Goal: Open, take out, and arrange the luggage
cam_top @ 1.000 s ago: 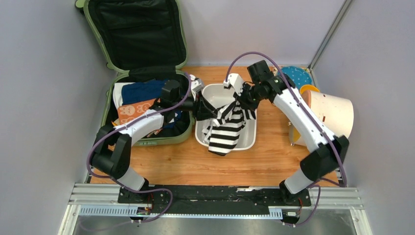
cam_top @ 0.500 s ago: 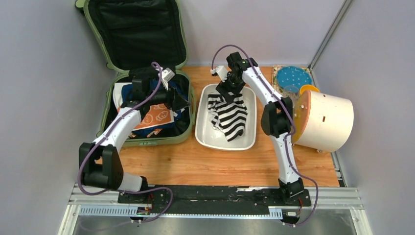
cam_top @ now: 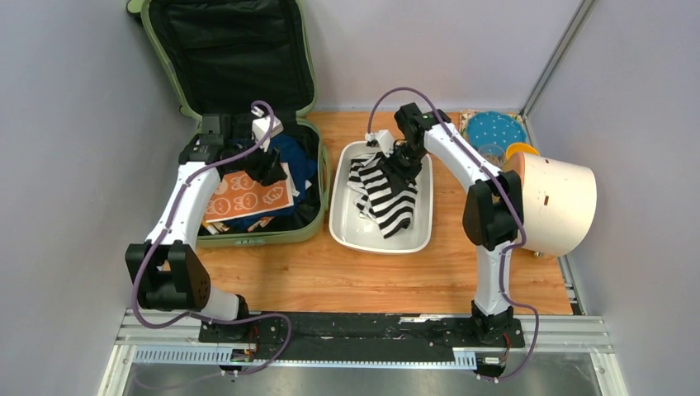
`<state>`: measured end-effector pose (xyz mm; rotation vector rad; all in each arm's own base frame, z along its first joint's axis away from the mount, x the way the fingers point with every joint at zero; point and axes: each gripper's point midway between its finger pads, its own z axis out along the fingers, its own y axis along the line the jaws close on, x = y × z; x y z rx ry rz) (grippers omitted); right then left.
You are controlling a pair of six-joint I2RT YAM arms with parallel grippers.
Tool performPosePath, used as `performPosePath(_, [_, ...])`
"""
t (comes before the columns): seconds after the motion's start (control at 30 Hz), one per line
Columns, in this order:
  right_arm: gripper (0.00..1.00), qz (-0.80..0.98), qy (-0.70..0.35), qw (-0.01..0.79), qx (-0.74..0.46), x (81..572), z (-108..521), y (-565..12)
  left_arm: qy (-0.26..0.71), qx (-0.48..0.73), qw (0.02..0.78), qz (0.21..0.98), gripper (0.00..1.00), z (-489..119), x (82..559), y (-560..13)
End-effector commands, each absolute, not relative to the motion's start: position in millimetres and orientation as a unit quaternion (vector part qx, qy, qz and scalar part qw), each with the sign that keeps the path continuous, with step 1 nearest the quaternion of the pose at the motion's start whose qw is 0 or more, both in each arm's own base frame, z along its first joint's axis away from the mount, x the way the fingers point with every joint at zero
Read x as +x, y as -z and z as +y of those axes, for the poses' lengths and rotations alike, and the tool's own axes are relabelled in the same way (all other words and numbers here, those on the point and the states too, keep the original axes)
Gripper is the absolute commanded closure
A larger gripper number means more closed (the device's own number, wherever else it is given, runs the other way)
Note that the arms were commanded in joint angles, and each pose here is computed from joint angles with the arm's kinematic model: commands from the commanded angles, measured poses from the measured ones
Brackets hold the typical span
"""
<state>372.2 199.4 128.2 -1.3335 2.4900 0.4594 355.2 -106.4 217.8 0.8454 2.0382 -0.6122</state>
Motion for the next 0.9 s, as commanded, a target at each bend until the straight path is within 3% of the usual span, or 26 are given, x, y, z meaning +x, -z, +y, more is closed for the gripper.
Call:
performPosePath(0.0, [0.52, 0.875, -0.214, 0.067, -0.430, 347, 210, -92, 0.142, 0.415, 0.337, 0.833, 0.35, -61, 352, -179])
performPosePath(0.37, [0.53, 0.849, -0.301, -0.024, -0.433, 287, 226, -69, 0.157, 0.559, 0.349, 0.736, 0.41, -67, 408, -152])
performPosePath(0.67, [0.49, 0.826, -0.349, -0.003, -0.443, 273, 237, -103, 0.184, 0.599, 0.350, 0.696, 0.40, -75, 441, -129])
performPosePath(0.87, [0.47, 0.823, -0.345, 0.026, -0.451, 285, 230, -124, 0.212, 0.621, 0.313, 0.687, 0.41, -75, 426, -106])
